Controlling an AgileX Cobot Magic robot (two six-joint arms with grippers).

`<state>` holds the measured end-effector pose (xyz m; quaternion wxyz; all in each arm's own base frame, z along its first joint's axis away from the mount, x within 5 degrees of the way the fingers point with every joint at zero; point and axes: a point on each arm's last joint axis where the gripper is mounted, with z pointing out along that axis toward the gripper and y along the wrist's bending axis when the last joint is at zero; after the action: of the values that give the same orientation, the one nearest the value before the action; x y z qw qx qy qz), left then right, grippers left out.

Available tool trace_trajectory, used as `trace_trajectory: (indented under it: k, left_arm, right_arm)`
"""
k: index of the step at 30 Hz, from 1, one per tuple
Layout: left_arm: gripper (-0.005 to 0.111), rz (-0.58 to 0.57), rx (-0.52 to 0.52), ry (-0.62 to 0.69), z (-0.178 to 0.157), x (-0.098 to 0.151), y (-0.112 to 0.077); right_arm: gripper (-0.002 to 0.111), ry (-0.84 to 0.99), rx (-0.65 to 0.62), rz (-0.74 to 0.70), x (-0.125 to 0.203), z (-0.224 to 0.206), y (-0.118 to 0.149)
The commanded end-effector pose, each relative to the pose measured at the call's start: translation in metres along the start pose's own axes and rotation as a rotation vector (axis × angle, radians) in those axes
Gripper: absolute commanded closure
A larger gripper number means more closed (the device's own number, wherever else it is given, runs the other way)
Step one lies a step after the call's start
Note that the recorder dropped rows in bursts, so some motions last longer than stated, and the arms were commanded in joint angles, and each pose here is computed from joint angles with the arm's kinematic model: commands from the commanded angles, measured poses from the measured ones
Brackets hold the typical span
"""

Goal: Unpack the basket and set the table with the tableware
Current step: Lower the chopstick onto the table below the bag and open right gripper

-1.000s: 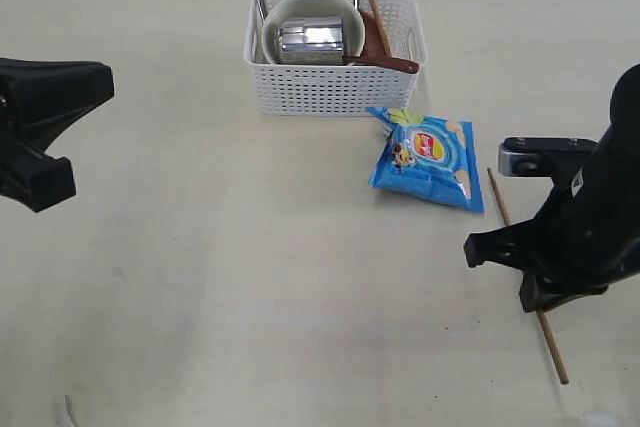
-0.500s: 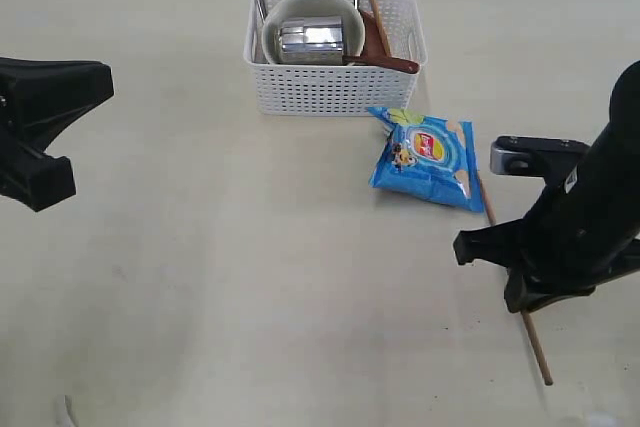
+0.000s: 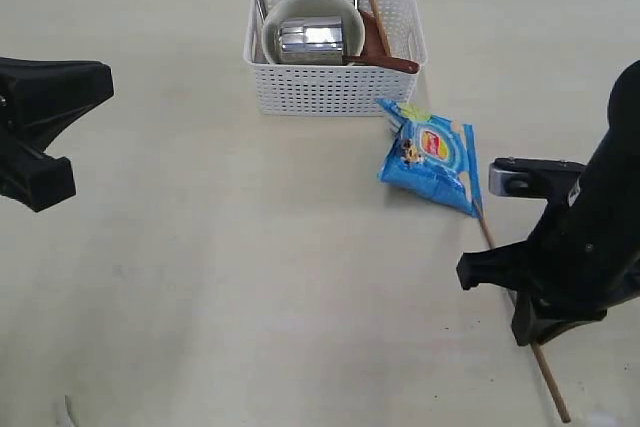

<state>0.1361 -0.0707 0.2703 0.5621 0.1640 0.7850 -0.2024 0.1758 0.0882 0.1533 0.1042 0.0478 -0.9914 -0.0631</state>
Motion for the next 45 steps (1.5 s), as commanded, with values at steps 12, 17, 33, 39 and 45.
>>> trace_trajectory:
  k: [12,17,33,39,45]
  left_arm:
    - [0.107,0.002,-0.005,-0.001,-0.001,0.002,0.000]
    - [0.107,0.002,-0.005,-0.001,-0.001,0.002,0.000]
    - [0.107,0.004,-0.005,-0.001,-0.001,0.002,0.000]
    - [0.107,0.004,-0.005,-0.001,-0.001,0.002,0.000]
    - [0.107,0.004,-0.003,0.000,-0.001,0.002,0.000]
  right_arm:
    - [0.109,-0.083,-0.023,-0.132,0.022,-0.004,0.042]
    - [0.109,-0.085,-0.024,-0.132,0.021,-0.004,0.042]
    - [0.109,-0.112,-0.084,-0.102,0.019,-0.004,0.047]
    - [0.109,-0.081,-0.126,-0.080,0.022,-0.005,0.051]
    - [0.109,-0.123,-0.130,-0.036,0.009,0.005,0.053]
